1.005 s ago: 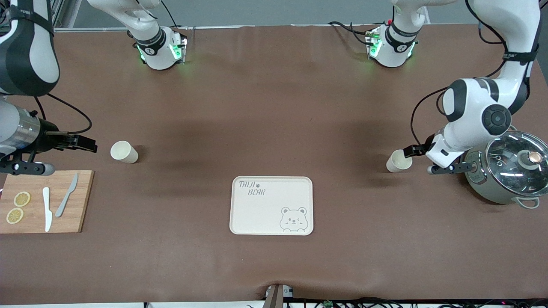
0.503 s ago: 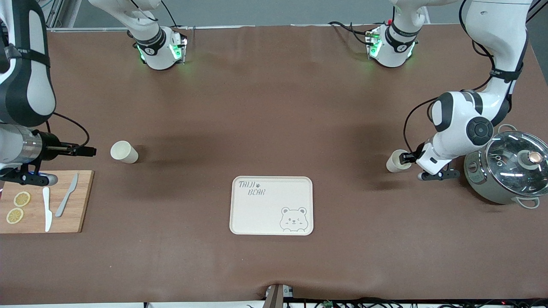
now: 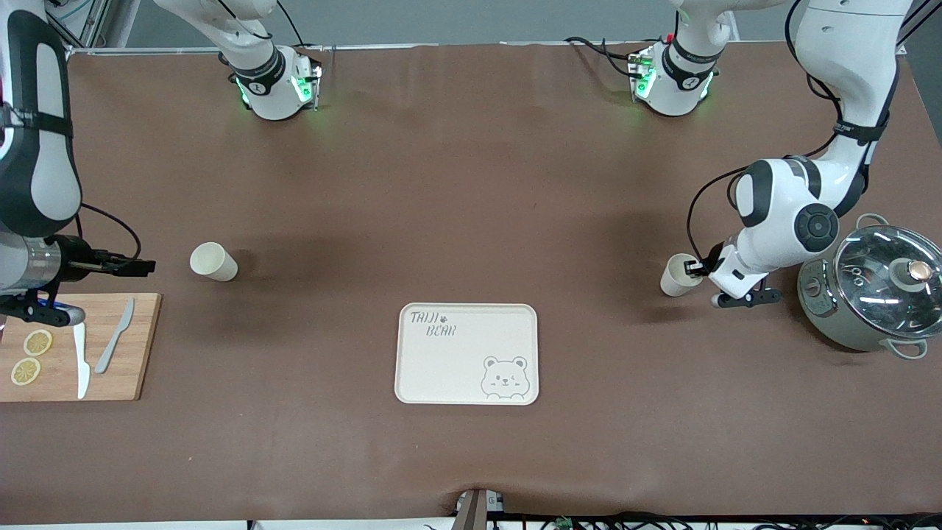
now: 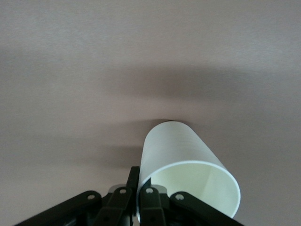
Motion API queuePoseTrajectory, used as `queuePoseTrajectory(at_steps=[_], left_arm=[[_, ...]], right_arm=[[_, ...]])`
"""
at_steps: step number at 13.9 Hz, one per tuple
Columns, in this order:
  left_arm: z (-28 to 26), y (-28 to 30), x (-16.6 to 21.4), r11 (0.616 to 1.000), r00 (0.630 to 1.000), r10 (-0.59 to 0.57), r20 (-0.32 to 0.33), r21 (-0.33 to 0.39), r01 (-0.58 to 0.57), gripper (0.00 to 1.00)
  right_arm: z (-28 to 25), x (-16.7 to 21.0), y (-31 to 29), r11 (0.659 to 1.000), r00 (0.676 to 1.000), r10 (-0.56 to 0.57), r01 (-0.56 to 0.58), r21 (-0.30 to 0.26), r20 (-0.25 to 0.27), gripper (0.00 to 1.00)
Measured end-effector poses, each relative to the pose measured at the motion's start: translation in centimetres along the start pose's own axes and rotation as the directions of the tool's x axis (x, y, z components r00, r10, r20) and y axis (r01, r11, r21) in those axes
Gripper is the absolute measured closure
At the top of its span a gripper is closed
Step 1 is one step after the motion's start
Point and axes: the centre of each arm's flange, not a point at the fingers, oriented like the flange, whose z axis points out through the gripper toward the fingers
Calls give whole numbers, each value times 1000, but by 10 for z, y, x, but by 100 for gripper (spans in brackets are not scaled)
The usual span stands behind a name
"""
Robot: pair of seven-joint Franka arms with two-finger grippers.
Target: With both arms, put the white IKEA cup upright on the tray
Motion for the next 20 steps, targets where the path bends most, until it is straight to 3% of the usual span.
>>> queuePoseTrajectory(at_steps=[4,7,13,14,17,20], left_arm=[[-12,10,8,1000,1000,-15,-23,-11,15,96],[-34,42,17,996,997,-80,-25,-32,79,96],[-80,144,23,966,968,-246,-53,-94,240,96],[-80,158,24,959,961,-270,-51,-100,264,96],[-80,191,28,933,938,-346,-37,-117,340,96],[-81,236,30,888,896,-444,-21,-144,437,96]], right_arm=[[58,5,12,1000,999,19,-19,8,-28,0],[94,-3,16,1000,994,26,-24,17,-103,0],[128,-37,17,1000,998,14,-13,16,-69,2],[131,-39,17,1000,998,9,-8,16,-62,8],[140,-41,17,1000,998,8,-7,16,-63,39],[150,-41,24,1000,994,20,-18,22,-109,38]])
